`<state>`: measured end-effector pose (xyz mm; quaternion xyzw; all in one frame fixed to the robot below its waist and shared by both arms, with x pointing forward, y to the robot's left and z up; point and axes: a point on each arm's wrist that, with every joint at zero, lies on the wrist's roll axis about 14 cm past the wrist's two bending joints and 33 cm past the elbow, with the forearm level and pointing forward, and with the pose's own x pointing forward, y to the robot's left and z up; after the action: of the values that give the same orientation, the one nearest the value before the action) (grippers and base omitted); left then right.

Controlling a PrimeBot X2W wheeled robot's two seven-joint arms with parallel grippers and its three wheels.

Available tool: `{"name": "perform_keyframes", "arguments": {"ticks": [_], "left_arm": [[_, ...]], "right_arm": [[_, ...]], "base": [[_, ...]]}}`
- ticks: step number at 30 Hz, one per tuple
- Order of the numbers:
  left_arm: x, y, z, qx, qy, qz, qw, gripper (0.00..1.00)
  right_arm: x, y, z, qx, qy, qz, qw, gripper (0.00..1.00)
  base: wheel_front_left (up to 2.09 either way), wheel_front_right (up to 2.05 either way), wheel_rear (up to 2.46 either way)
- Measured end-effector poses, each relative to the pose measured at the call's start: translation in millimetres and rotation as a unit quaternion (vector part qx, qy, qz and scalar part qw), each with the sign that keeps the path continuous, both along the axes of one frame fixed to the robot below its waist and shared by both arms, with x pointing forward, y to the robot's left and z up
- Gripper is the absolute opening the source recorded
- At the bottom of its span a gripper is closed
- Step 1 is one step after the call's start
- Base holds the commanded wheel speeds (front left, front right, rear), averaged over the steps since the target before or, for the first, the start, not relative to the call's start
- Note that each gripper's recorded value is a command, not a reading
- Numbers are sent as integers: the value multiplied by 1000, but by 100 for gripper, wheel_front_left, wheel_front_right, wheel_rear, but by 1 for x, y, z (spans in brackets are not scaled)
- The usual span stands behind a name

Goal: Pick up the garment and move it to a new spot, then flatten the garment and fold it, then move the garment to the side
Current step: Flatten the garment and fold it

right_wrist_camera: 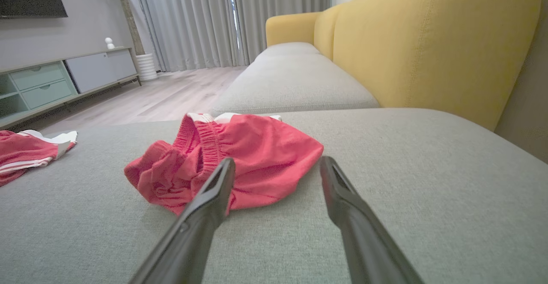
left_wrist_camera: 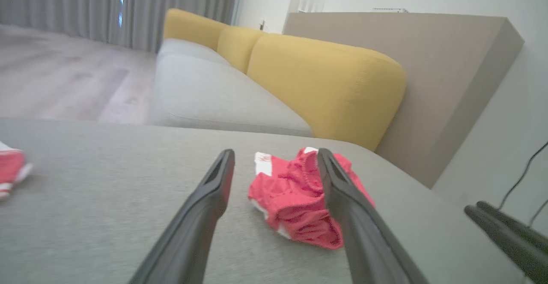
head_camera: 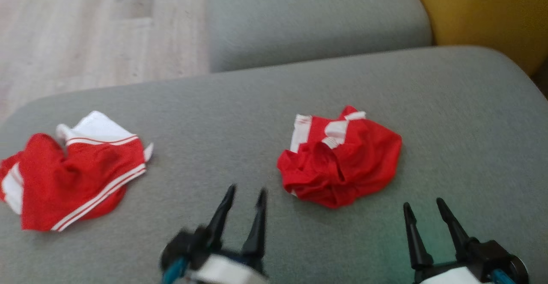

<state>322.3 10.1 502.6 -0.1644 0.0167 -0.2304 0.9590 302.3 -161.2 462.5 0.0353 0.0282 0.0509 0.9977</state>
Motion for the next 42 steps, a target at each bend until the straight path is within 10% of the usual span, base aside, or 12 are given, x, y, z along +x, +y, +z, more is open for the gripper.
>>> {"name": "perform_keyframes", "arguments": {"ticks": [11, 22, 32, 33, 35, 42], "left_arm": [[19, -109, 8, -101, 134, -202, 965, 100], [47, -145, -24, -131, 262, -230, 928, 100], [71, -149, -39, -123, 271, -206, 932, 100], [72, -149, -39, -123, 269, -205, 933, 84], [71, -150, -38, -123, 262, -205, 935, 0], [71, -158, -25, -114, 225, -226, 941, 0]], "right_arm": [[7, -8, -10, -6, 22, -19, 1000, 100], [7, -36, -23, -14, 51, -65, 996, 100], [13, -41, -25, -14, 55, -74, 996, 100], [13, -42, -26, -14, 56, -74, 996, 100], [12, -42, -26, -14, 57, -75, 995, 100], [7, -45, -23, -12, 52, -81, 995, 100]], "base": [[0, 0, 0], [0, 0, 0], [0, 0, 0], [0, 0, 0], [0, 0, 0], [0, 0, 0]]}}
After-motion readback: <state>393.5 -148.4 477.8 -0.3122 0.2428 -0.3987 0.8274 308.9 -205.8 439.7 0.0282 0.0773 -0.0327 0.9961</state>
